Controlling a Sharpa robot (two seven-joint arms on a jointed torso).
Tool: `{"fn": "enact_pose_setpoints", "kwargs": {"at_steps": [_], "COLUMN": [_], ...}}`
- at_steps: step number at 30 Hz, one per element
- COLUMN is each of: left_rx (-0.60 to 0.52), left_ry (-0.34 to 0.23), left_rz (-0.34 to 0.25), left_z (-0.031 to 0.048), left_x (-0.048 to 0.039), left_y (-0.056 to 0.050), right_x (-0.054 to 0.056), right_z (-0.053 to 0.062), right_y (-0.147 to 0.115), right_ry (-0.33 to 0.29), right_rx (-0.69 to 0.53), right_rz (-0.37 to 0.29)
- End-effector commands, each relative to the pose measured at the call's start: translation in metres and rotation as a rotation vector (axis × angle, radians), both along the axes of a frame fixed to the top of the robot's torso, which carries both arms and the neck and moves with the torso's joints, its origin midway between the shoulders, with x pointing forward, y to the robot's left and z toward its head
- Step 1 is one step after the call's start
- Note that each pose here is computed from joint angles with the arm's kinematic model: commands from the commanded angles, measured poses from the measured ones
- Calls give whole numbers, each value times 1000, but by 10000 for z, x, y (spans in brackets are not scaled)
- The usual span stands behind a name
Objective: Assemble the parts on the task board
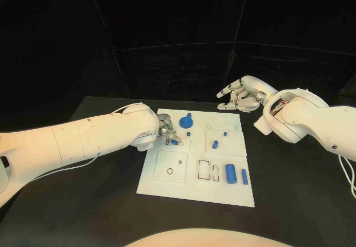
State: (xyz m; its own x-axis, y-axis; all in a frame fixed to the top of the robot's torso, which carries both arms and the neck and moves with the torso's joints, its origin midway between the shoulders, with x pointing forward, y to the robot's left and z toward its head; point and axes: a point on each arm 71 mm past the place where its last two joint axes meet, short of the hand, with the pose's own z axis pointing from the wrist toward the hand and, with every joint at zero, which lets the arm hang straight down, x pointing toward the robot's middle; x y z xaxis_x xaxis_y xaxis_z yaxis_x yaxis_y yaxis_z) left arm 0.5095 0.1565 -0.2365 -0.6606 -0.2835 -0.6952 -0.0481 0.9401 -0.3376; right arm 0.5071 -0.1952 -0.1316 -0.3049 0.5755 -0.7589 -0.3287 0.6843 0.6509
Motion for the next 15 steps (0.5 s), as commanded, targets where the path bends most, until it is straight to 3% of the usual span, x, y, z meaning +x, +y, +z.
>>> {"fn": "enact_pose_setpoints", "kwargs": {"at_steps": [1,15], "left_rx": [34,41], "left_ry": [27,35], "left_rz": [-7,-12], "left_z": [-40,-51], "left_x": [-19,16], "left_y": [22,3], "right_x": [0,1], "right_z": [13,13], "right_y": [11,18], "right_ry": [-2,-2], "right_rx": [2,3], "right_rz": [9,10]}}
